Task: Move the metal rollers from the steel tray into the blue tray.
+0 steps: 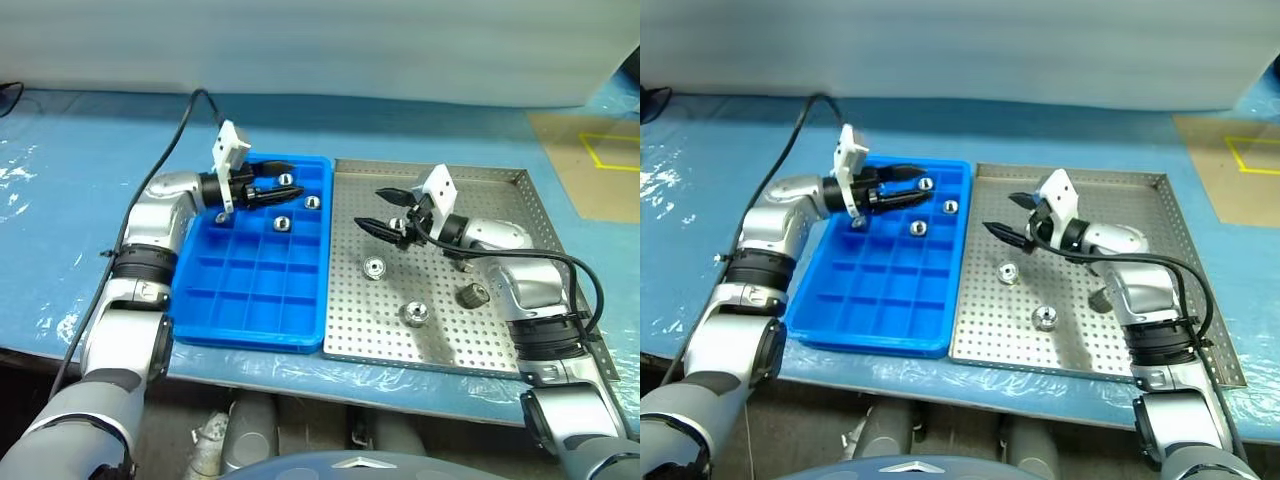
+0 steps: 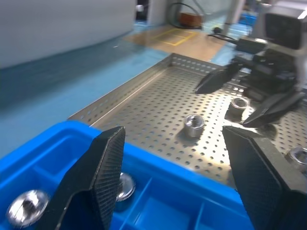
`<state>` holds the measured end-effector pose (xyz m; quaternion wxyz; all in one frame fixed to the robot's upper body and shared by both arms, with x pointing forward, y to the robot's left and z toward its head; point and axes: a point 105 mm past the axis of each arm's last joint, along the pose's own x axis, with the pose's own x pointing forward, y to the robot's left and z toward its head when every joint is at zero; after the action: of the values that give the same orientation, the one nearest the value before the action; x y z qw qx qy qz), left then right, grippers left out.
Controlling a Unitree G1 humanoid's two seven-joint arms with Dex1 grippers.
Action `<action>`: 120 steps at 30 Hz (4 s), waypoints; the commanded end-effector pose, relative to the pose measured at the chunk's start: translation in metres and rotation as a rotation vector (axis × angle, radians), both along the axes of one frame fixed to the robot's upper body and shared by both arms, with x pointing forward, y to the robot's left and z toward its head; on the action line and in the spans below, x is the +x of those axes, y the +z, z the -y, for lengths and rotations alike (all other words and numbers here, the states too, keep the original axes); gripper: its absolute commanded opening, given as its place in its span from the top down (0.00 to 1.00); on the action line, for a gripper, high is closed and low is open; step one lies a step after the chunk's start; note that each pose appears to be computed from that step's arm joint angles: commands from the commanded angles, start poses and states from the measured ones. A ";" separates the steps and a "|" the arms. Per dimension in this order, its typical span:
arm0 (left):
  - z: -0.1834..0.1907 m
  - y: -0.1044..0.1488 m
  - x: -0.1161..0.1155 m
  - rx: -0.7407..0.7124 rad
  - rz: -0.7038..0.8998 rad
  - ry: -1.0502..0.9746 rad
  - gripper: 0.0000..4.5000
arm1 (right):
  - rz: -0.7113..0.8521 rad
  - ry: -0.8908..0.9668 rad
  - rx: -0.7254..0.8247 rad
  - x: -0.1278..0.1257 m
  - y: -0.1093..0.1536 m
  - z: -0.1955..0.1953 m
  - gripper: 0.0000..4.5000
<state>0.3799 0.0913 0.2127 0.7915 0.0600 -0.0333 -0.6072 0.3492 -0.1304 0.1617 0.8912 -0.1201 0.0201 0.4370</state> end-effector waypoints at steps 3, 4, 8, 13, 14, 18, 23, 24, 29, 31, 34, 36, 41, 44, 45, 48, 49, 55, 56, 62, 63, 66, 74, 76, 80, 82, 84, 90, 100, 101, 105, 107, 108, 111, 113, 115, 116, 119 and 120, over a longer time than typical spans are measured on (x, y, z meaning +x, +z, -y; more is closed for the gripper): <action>0.049 0.020 0.000 0.075 0.108 -0.174 0.25 | 0.058 -0.039 -0.005 -0.006 0.015 0.016 0.11; 0.056 0.015 0.001 0.102 0.108 -0.194 0.25 | 0.059 -0.043 -0.007 -0.008 0.015 0.017 0.11; 0.081 -0.009 0.001 0.187 0.068 -0.260 0.25 | 0.068 -0.082 -0.008 -0.019 0.019 0.024 0.11; 0.097 -0.031 -0.002 0.264 0.036 -0.301 0.25 | 0.076 -0.143 -0.018 -0.038 0.026 0.039 0.11; 0.099 -0.033 -0.002 0.273 0.036 -0.307 0.25 | 0.074 -0.149 -0.022 -0.041 0.026 0.041 0.11; 0.111 -0.051 -0.013 0.344 0.017 -0.377 0.25 | 0.043 -0.173 -0.049 -0.067 0.024 0.047 0.11; 0.114 -0.071 -0.027 0.433 0.008 -0.484 0.25 | -0.017 -0.162 -0.060 -0.089 0.013 0.040 0.11; 0.114 -0.077 -0.030 0.459 0.007 -0.504 0.25 | -0.023 -0.181 -0.059 -0.091 0.011 0.042 0.11; 0.113 -0.097 -0.034 0.568 0.046 -0.526 0.25 | -0.030 -0.235 -0.045 -0.095 0.007 0.044 0.11; 0.111 -0.102 -0.033 0.605 0.070 -0.522 0.25 | -0.029 -0.247 -0.041 -0.096 0.007 0.044 0.11; 0.109 -0.107 -0.030 0.655 0.114 -0.501 0.25 | -0.030 -0.267 -0.043 -0.095 0.005 0.047 0.11; 0.109 -0.111 -0.027 0.691 0.131 -0.477 0.25 | -0.030 -0.278 -0.042 -0.095 0.004 0.049 0.11; 0.107 -0.123 -0.022 0.780 0.173 -0.429 0.25 | -0.025 -0.290 -0.039 -0.093 0.003 0.048 0.11; 0.108 -0.126 -0.022 0.785 0.171 -0.421 0.25 | -0.020 -0.300 -0.036 -0.091 0.002 0.049 0.11; 0.109 -0.126 -0.022 0.784 0.171 -0.414 0.25 | -0.019 -0.302 -0.036 -0.091 0.002 0.049 0.11; 0.113 -0.122 -0.022 0.736 0.173 -0.404 0.25 | -0.012 -0.308 -0.034 -0.089 0.003 0.049 0.11; 0.115 -0.121 -0.022 0.718 0.169 -0.402 0.28 | -0.010 -0.310 -0.035 -0.089 0.003 0.049 0.11; 0.114 -0.122 -0.020 0.711 0.184 -0.381 0.58 | -0.013 -0.303 -0.039 -0.089 0.001 0.047 0.10; 0.114 -0.122 -0.021 0.708 0.173 -0.382 0.58 | -0.013 -0.302 -0.040 -0.089 0.001 0.047 0.10; 0.109 -0.121 -0.014 0.713 0.167 -0.332 0.61 | -0.008 -0.295 -0.043 -0.085 0.001 0.047 0.10; 0.109 -0.120 -0.013 0.710 0.175 -0.330 0.61 | -0.008 -0.293 -0.044 -0.084 0.001 0.046 0.10; 0.111 -0.106 -0.010 0.651 0.182 -0.311 0.61 | -0.008 -0.277 -0.042 -0.083 0.001 0.044 0.10; 0.101 -0.007 0.011 0.335 0.180 -0.224 0.61 | 0.010 -0.169 -0.035 -0.068 0.008 0.027 0.10; 0.088 0.007 0.015 0.308 0.175 -0.207 0.61 | 0.021 -0.135 -0.029 -0.062 0.013 0.023 0.10; 0.045 0.027 0.024 0.298 0.158 -0.131 0.61 | 0.034 -0.031 -0.025 -0.050 0.019 0.007 0.10; 0.017 0.036 0.031 0.273 0.139 -0.051 0.61 | 0.040 0.033 -0.019 -0.044 0.021 -0.006 0.10; -0.008 0.051 0.034 0.202 0.098 0.022 0.61 | 0.046 0.087 -0.012 -0.037 0.023 -0.018 0.10; -0.084 0.056 0.027 0.192 0.085 0.180 0.61 | 0.054 0.265 -0.002 -0.023 0.024 -0.057 0.10; -0.146 -0.008 -0.065 0.263 -0.086 0.268 0.61 | 0.049 0.459 0.008 -0.014 0.021 -0.097 0.10; -0.146 -0.010 -0.069 0.257 -0.100 0.278 0.61 | 0.050 0.466 0.008 -0.014 0.021 -0.098 0.10; -0.144 -0.045 -0.089 0.242 -0.199 0.345 0.61 | 0.044 0.539 0.010 -0.018 0.021 -0.111 0.10; -0.140 -0.053 -0.093 0.245 -0.215 0.348 0.61 | 0.039 0.560 0.014 -0.019 0.022 -0.114 0.10; -0.138 -0.056 -0.093 0.250 -0.221 0.348 0.61 | 0.037 0.567 0.014 -0.020 0.022 -0.114 0.10; -0.132 -0.067 -0.094 0.262 -0.239 0.344 0.61 | 0.032 0.578 0.011 -0.021 0.021 -0.115 0.10; -0.130 -0.075 -0.090 0.257 -0.255 0.353 0.61 | 0.031 0.575 0.007 -0.021 0.021 -0.113 0.10; -0.129 -0.080 -0.084 0.251 -0.262 0.374 0.61 | 0.031 0.563 0.003 -0.021 0.020 -0.111 0.10; -0.128 -0.082 -0.081 0.251 -0.264 0.378 0.61 | 0.032 0.556 0.000 -0.020 0.020 -0.110 0.10; -0.123 -0.084 -0.077 0.229 -0.273 0.374 0.61 | 0.034 0.533 -0.006 -0.019 0.018 -0.106 0.10; -0.122 -0.088 -0.075 0.236 -0.279 0.377 0.53 | 0.034 0.525 -0.005 -0.018 0.018 -0.105 0.10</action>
<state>0.3021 0.2150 0.1248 0.8739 0.0708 0.1629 -0.4526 0.3322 -0.0243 0.1680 0.7449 -0.1247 -0.0025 0.6554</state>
